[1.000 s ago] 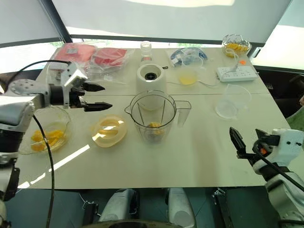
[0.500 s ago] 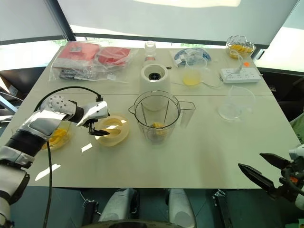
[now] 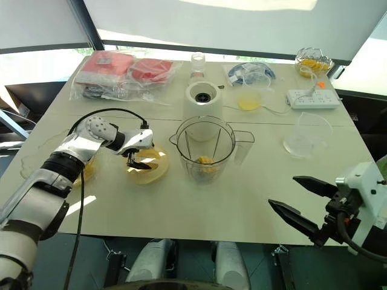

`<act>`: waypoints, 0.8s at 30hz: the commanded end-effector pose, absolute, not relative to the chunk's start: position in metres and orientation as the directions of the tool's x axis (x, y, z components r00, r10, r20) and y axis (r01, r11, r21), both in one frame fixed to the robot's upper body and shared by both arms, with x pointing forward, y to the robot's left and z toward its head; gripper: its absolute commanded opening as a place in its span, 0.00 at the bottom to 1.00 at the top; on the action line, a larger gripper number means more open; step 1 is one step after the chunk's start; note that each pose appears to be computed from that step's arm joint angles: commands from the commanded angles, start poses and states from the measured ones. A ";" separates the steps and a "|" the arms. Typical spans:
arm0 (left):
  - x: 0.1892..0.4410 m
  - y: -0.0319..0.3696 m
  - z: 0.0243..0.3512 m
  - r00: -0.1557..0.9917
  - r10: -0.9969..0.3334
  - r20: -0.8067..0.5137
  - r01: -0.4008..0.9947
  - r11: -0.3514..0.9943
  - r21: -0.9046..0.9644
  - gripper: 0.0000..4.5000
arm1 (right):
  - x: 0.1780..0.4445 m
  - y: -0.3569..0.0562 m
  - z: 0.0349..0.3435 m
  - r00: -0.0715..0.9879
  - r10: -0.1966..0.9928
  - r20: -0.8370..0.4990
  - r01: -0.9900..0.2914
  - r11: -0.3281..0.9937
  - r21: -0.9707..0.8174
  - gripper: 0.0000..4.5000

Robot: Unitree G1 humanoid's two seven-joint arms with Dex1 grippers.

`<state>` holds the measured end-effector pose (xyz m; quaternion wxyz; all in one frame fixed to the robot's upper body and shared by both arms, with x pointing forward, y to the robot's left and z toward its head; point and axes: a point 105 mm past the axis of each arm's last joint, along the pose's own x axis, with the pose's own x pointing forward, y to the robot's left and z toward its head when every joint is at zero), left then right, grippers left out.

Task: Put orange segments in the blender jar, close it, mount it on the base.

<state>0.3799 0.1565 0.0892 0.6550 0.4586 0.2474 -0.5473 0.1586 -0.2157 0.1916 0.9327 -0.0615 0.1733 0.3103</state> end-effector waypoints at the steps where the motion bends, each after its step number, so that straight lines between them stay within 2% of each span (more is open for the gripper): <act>1: 0.373 0.164 0.069 0.218 -0.433 -0.875 0.963 -0.047 0.264 1.00 | 0.160 -0.206 0.200 0.754 0.567 -0.332 -0.615 0.787 -0.052 0.99; 2: 0.373 0.163 0.068 0.212 -0.433 -0.876 0.964 -0.052 0.259 1.00 | 0.160 -0.205 0.199 0.754 0.565 -0.335 -0.615 0.787 -0.057 0.99; 5: 0.371 0.168 0.064 0.206 -0.394 -0.896 0.960 -0.093 0.262 0.81 | 0.162 -0.205 0.198 0.759 0.560 -0.333 -0.610 0.790 -0.064 1.00; 8: 0.370 0.170 0.064 0.202 -0.386 -0.900 0.959 -0.107 0.261 0.51 | 0.165 -0.205 0.198 0.764 0.554 -0.330 -0.605 0.793 -0.069 1.00; 10: 0.371 0.170 0.065 0.208 -0.388 -0.898 0.958 -0.102 0.266 0.25 | 0.167 -0.204 0.197 0.764 0.554 -0.330 -0.605 0.793 -0.068 1.00; 12: 0.372 0.172 0.069 0.228 -0.395 -0.890 0.955 -0.086 0.283 0.07 | 0.168 -0.203 0.195 0.763 0.556 -0.330 -0.606 0.793 -0.067 1.00; 17: 0.379 0.171 0.090 0.290 -0.436 -0.852 0.940 -0.038 0.340 0.05 | 0.172 -0.202 0.191 0.762 0.556 -0.333 -0.607 0.792 -0.066 1.00; 20: 0.380 0.165 0.135 0.337 -0.488 -0.805 0.913 -0.042 0.407 0.05 | 0.176 -0.204 0.186 0.764 0.550 -0.336 -0.600 0.798 -0.058 1.00; 24: 0.378 0.145 0.229 0.385 -0.641 -0.664 0.866 0.002 0.501 0.05 | 0.183 -0.206 0.176 0.771 0.549 -0.324 -0.587 0.809 -0.026 1.00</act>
